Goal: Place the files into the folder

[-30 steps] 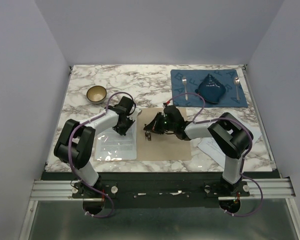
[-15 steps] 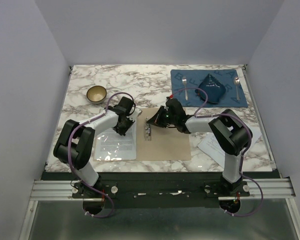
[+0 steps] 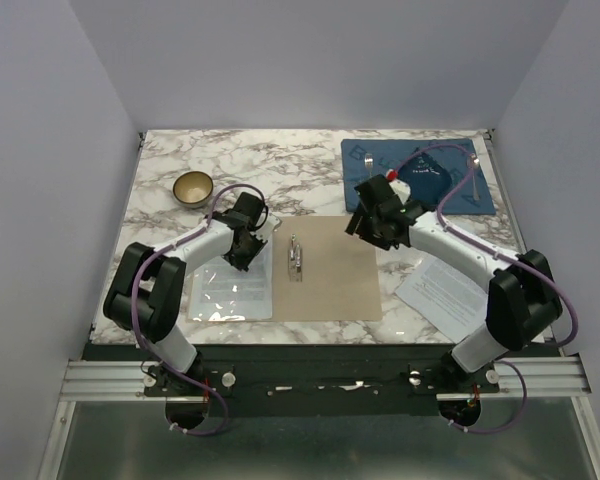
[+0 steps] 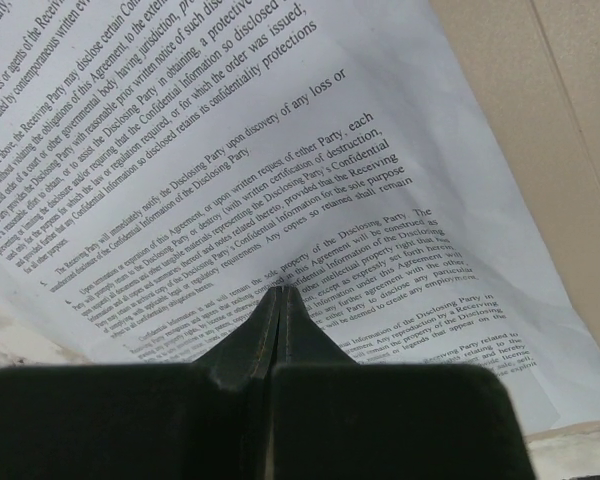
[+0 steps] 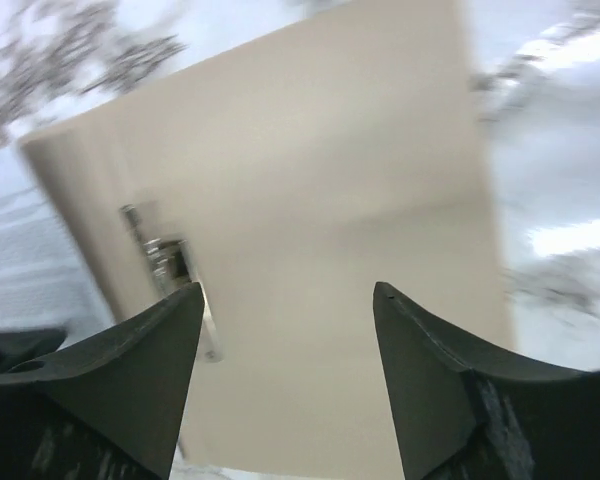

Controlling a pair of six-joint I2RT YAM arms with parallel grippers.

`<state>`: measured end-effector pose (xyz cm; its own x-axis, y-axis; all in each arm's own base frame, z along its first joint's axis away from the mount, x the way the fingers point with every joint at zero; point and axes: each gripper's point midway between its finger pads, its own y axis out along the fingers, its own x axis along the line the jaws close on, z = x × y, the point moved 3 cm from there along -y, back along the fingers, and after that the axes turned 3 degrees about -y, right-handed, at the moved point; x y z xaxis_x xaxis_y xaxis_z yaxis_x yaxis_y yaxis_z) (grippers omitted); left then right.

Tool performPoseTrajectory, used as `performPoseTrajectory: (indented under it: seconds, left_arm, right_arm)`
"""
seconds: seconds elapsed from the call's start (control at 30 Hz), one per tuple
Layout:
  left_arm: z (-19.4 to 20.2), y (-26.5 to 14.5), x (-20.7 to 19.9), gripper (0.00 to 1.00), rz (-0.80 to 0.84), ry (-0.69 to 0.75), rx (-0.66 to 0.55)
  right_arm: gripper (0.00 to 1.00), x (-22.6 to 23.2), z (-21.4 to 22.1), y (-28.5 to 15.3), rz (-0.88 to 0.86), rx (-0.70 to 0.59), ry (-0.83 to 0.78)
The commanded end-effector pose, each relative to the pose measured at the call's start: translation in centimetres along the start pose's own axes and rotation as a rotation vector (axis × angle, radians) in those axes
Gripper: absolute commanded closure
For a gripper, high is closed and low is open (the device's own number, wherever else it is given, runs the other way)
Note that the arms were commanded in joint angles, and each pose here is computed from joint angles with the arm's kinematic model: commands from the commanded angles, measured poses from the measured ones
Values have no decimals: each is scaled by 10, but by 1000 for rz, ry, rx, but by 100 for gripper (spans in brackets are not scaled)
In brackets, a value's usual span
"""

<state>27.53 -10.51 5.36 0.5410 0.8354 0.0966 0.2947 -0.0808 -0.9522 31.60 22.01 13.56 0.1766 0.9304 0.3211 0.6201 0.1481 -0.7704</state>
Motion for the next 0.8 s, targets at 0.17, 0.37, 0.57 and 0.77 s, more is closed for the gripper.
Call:
performPoseTrajectory:
  seconds: [0.17,0.37,0.57,0.77]
  left_arm:
    - [1,-9,1,100,4,-5,-20]
    - [2,-9,0,100,6,-7,-18]
    - [3,-8,0,100,7,-7,-16]
    - [3,-5,1,100,0,-2,-12]
  right_arm:
    - [43,-163,58,-22,769,271,0]
    - [43,-171,69,-20,739,276,5]
    - [45,-168,74,-13,698,295,2]
    - [63,-167,79,-10,665,302,15]
